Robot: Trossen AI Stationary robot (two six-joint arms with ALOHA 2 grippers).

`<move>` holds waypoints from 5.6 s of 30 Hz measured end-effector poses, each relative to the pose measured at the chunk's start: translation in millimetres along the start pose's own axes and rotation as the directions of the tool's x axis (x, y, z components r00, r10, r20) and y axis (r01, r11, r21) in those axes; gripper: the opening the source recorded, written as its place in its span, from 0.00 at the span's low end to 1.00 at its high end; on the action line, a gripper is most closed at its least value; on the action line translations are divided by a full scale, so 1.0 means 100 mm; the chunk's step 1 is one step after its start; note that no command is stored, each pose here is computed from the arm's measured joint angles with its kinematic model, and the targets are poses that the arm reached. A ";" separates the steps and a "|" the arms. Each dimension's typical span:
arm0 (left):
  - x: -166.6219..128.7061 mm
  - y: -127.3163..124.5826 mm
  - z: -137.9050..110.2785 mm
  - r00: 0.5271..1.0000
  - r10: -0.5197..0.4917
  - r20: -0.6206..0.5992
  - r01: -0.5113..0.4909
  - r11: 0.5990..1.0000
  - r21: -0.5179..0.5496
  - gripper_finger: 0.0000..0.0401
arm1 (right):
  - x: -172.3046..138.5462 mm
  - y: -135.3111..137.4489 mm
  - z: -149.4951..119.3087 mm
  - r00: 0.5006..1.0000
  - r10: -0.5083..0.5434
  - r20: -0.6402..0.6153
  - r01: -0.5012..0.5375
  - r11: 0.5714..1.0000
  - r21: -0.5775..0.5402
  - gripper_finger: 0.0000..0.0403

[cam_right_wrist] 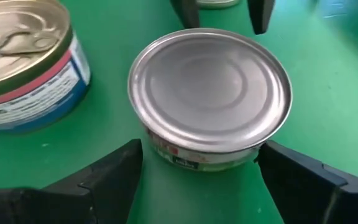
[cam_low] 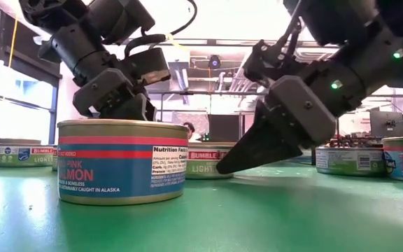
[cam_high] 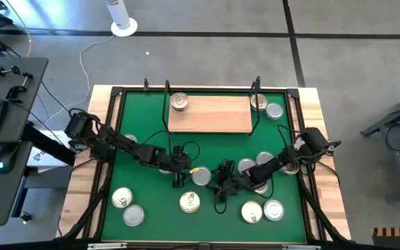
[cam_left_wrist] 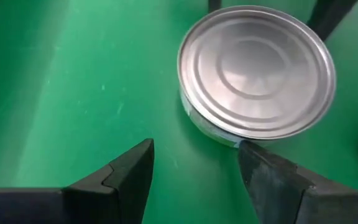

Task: Stack canned seafood by type on shelf
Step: Put the green tuna can on the shelf

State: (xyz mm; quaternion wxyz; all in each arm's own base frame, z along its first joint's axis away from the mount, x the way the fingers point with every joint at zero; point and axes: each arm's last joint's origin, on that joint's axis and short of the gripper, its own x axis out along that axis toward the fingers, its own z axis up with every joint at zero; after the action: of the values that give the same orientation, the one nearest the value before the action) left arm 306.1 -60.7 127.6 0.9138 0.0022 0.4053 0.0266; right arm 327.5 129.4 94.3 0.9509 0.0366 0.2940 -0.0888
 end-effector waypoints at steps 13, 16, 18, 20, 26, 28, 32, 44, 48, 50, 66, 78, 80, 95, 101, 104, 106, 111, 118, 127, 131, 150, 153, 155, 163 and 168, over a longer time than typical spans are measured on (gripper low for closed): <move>0.00 0.01 0.01 1.000 0.012 0.012 -0.012 1.000 -0.004 0.55 | 0.07 -0.12 0.05 1.000 -0.005 -0.013 0.006 0.999 0.048 0.83; 0.00 0.00 0.03 1.000 0.006 0.029 -0.006 1.000 -0.007 0.55 | 0.08 -0.10 0.08 0.999 -0.015 -0.037 0.017 0.999 0.031 0.91; 0.00 0.00 0.04 0.999 0.002 0.040 -0.002 1.000 -0.005 0.55 | 0.09 -0.10 0.12 0.998 -0.020 -0.056 0.021 1.000 0.018 0.96; 0.00 0.00 0.05 0.999 0.000 0.049 0.000 1.000 -0.006 0.55 | 0.11 -0.10 0.16 0.998 -0.028 -0.063 0.029 1.000 0.007 0.98; 0.00 0.00 0.05 0.999 -0.004 0.051 0.004 1.000 -0.003 0.55 | 0.12 -0.10 0.19 0.998 -0.045 -0.042 0.044 0.999 -0.014 0.98; 0.00 -0.01 0.05 0.999 -0.005 0.051 0.005 1.000 0.005 0.55 | 0.11 -0.11 0.18 0.999 -0.041 -0.034 0.040 0.999 -0.008 0.98; 0.01 0.00 0.04 0.999 -0.005 0.047 0.004 1.000 0.014 0.55 | 0.11 -0.12 0.15 1.000 -0.030 -0.005 0.030 1.000 0.007 0.98; 0.16 -0.01 -0.05 1.000 0.005 0.013 -0.005 1.000 0.020 0.55 | 0.09 -0.11 0.14 0.998 -0.058 0.012 0.057 0.998 0.037 0.90; 0.17 -0.01 -0.04 1.000 0.012 0.021 -0.012 1.000 0.016 0.55 | 0.08 -0.12 0.09 0.997 -0.050 -0.051 0.054 0.997 0.062 0.90; 0.17 -0.01 -0.04 1.000 0.012 0.022 -0.013 1.000 0.016 0.55 | 0.08 -0.12 0.08 0.997 -0.044 -0.069 0.049 0.995 0.082 0.91; 0.17 0.00 -0.04 1.000 0.016 0.018 -0.016 1.000 0.016 0.55 | -0.19 -0.10 0.19 0.979 -0.098 -0.177 0.095 0.995 -0.023 0.98; 0.16 -0.02 0.01 0.997 -0.011 0.070 0.010 1.000 0.007 0.55 | -0.16 -0.19 0.04 0.996 -0.066 0.056 0.062 0.996 0.067 0.98; 0.16 -0.02 0.03 0.996 -0.024 0.090 0.023 1.000 0.010 0.55 | -0.14 -0.23 0.03 0.996 -0.065 0.060 0.062 0.996 0.058 0.98; 0.19 0.04 0.04 0.994 -0.030 0.107 0.029 1.000 0.010 0.56 | 0.03 -0.31 0.06 0.998 -0.044 0.052 0.044 0.999 0.001 0.99; 0.19 0.05 0.05 0.993 -0.026 0.117 0.025 1.000 0.009 0.56 | 0.03 -0.32 0.04 0.998 -0.048 0.041 0.048 0.999 0.013 0.99; 0.20 0.05 0.05 0.993 -0.026 0.117 0.025 1.000 0.010 0.56 | 0.03 -0.32 0.04 0.999 -0.025 0.031 0.024 1.000 0.018 0.99; 0.20 0.05 0.05 0.993 -0.026 0.117 0.025 1.000 0.010 0.56 | 0.03 -0.31 0.04 1.000 -0.007 0.024 0.007 1.000 0.010 0.99; 0.19 0.05 0.05 0.992 -0.033 0.118 0.032 0.999 0.009 0.56 | 0.03 -0.29 0.04 1.000 0.004 0.030 -0.004 1.000 -0.030 0.99; 0.19 0.05 0.05 0.992 -0.035 0.117 0.035 0.999 0.008 0.56 | 0.03 -0.29 0.04 0.999 0.008 0.032 -0.006 0.998 -0.058 0.97; 0.19 0.03 0.04 0.994 -0.034 0.101 0.032 0.999 0.014 0.56 | 0.01 -0.26 0.02 1.000 0.003 0.017 -0.002 0.998 -0.061 0.88; 0.18 -0.01 0.03 0.996 -0.038 0.082 0.036 0.999 0.016 0.55 | -0.04 -0.20 0.00 1.000 -0.012 0.008 0.013 0.998 -0.061 0.87; 0.18 -0.05 0.02 0.995 -0.048 0.090 0.044 0.998 0.039 0.55 | -0.07 -0.24 0.05 1.000 0.023 -0.010 -0.023 0.996 -0.088 0.87; 0.18 -0.05 0.01 0.995 -0.045 0.089 0.042 0.998 0.042 0.55 | -0.02 -0.29 0.07 0.999 0.050 0.005 -0.050 0.997 -0.063 0.91; 0.18 -0.03 0.01 0.995 -0.043 0.089 0.040 0.998 0.039 0.55 | 0.01 -0.30 0.07 0.998 0.050 0.024 -0.049 0.997 -0.057 0.93; 0.22 0.01 0.01 0.995 -0.035 0.091 0.031 0.998 0.046 0.55 | 0.13 -0.33 0.00 0.998 0.034 0.056 -0.032 0.999 -0.042 0.98; 0.22 0.01 0.00 0.996 -0.034 0.084 0.029 0.998 0.049 0.55 | 0.17 -0.33 -0.01 0.996 0.028 0.089 -0.026 0.999 -0.031 0.94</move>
State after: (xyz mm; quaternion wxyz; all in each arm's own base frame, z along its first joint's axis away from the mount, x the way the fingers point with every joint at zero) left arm 320.9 -58.1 111.8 0.9302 0.0188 0.3666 0.0023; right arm 334.3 95.0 83.3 0.9648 0.0223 0.2518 -0.0732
